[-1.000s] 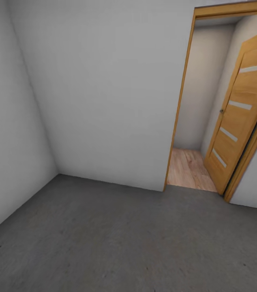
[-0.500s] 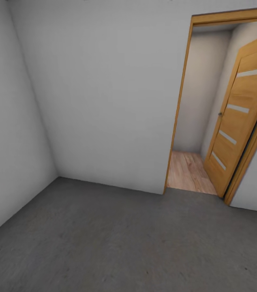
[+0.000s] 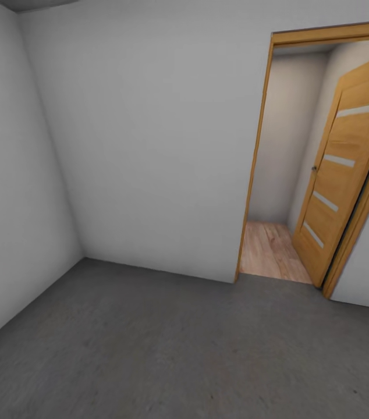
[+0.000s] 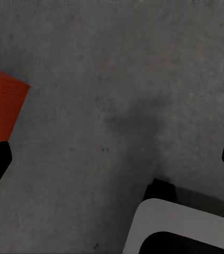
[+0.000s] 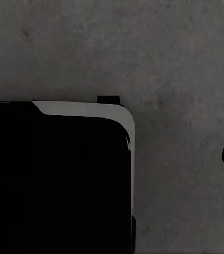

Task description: Move the two storage containers from the living room to the garage. In the garage, place one container on the floor and stack the other container on top of it (either order is fine).

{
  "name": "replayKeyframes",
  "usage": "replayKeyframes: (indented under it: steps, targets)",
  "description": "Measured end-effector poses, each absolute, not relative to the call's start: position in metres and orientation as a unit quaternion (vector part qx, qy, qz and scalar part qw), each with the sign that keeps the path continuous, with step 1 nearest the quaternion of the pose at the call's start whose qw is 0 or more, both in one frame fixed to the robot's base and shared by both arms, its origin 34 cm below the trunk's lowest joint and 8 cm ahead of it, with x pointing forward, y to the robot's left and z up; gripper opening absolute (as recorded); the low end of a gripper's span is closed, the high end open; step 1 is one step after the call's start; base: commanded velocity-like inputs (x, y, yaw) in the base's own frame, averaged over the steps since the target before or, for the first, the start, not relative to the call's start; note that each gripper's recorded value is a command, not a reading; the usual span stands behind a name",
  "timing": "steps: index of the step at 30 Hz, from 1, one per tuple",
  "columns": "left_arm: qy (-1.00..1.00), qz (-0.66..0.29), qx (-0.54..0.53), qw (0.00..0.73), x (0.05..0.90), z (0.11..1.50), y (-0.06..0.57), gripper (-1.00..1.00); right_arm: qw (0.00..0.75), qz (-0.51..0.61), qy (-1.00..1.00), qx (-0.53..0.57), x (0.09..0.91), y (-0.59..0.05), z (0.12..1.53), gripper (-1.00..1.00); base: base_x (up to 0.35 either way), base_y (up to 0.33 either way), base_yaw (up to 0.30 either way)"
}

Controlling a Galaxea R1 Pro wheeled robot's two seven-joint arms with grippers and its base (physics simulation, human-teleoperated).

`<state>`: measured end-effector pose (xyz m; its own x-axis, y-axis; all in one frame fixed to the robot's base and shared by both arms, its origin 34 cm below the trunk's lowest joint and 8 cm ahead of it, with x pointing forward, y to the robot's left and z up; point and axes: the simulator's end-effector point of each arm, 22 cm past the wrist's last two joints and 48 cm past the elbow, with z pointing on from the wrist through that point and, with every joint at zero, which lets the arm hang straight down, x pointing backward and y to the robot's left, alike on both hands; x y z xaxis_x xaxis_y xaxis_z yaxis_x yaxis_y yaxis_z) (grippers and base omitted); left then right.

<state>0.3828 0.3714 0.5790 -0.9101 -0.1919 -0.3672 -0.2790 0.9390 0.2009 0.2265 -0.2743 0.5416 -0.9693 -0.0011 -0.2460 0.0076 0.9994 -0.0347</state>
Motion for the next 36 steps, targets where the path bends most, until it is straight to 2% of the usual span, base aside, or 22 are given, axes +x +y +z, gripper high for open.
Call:
replayKeyframes:
  steps: [9, 36]
  targets:
    - [0.968, 0.125, -0.122, 0.179, 0.3865, 0.5816, 0.3713, 1.00, 0.130, -0.018, 0.991, 0.002, 0.2307, -0.2754, 0.5426, 1.00, 0.000, 0.000, -0.181]
    - [0.968, 0.124, -0.122, 0.181, 0.3880, 0.5827, 0.3713, 1.00, 0.140, -0.019, 0.990, 0.001, 0.2360, -0.2771, 0.5441, 1.00, 0.000, 0.000, -0.277]
